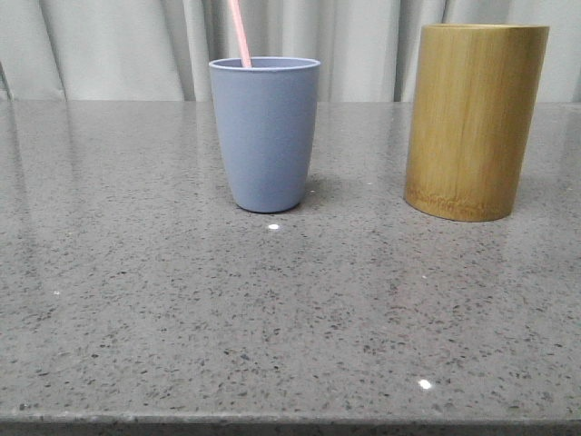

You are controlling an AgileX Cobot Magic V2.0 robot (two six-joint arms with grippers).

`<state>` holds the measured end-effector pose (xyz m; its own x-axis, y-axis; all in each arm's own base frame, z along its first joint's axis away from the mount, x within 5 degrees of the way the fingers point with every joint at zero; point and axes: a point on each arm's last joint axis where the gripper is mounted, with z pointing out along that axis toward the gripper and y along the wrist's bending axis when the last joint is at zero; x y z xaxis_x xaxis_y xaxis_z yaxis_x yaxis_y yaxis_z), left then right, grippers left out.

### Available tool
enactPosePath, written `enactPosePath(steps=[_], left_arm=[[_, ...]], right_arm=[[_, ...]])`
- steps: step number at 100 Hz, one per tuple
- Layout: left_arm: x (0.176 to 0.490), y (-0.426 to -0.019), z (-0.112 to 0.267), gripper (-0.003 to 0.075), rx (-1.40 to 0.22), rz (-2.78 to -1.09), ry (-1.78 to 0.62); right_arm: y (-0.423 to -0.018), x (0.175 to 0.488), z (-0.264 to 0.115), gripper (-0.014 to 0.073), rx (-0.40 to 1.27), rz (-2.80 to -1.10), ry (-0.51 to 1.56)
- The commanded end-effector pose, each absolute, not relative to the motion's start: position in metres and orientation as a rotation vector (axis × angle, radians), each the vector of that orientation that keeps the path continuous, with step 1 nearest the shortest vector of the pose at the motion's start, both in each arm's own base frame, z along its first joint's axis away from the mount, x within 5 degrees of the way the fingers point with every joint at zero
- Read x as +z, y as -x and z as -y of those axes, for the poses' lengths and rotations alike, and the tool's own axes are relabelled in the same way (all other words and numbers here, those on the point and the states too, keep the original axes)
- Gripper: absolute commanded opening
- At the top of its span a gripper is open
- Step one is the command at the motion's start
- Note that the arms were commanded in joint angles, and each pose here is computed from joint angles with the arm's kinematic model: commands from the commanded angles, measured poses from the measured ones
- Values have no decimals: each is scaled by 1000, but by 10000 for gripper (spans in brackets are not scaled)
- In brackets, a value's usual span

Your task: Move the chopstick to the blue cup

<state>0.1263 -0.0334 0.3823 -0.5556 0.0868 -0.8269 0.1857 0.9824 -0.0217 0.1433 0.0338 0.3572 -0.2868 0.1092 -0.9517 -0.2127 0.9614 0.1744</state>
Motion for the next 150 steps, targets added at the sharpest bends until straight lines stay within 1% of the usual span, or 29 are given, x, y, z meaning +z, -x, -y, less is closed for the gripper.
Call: enactPosePath(steps=[1,10,21,39,63,84,96,107,150], left_arm=[[397,-129,33,284,-151,-2052,-171],[397,-127,33,226,-155,-2036,-171],[395,-122,32,128,-169,-1985,-173],[377,-105,27,-20,-183,-1931,-175],[350,-79,18,-19,-195,-1880,-173],[328,-57,11,-19,-205,-1830,-166],[319,-48,7,-19,-198,-1805,-166],[316,-42,5,-19,-205,-1804,-160],[316,-42,5,-19,-204,-1806,-160]], right_arm=[[-126,367,-27,118,286,-1694,65],[-110,360,-24,18,287,-1668,67],[-94,353,-22,-109,290,-1637,68],[-75,342,-19,-100,294,-1602,71],[-58,326,-17,-100,299,-1601,80],[-50,317,-15,-100,299,-1568,77],[-49,313,-15,-100,300,-1577,79],[-49,310,-15,-100,301,-1602,85],[-49,310,-15,-100,301,-1601,85]])
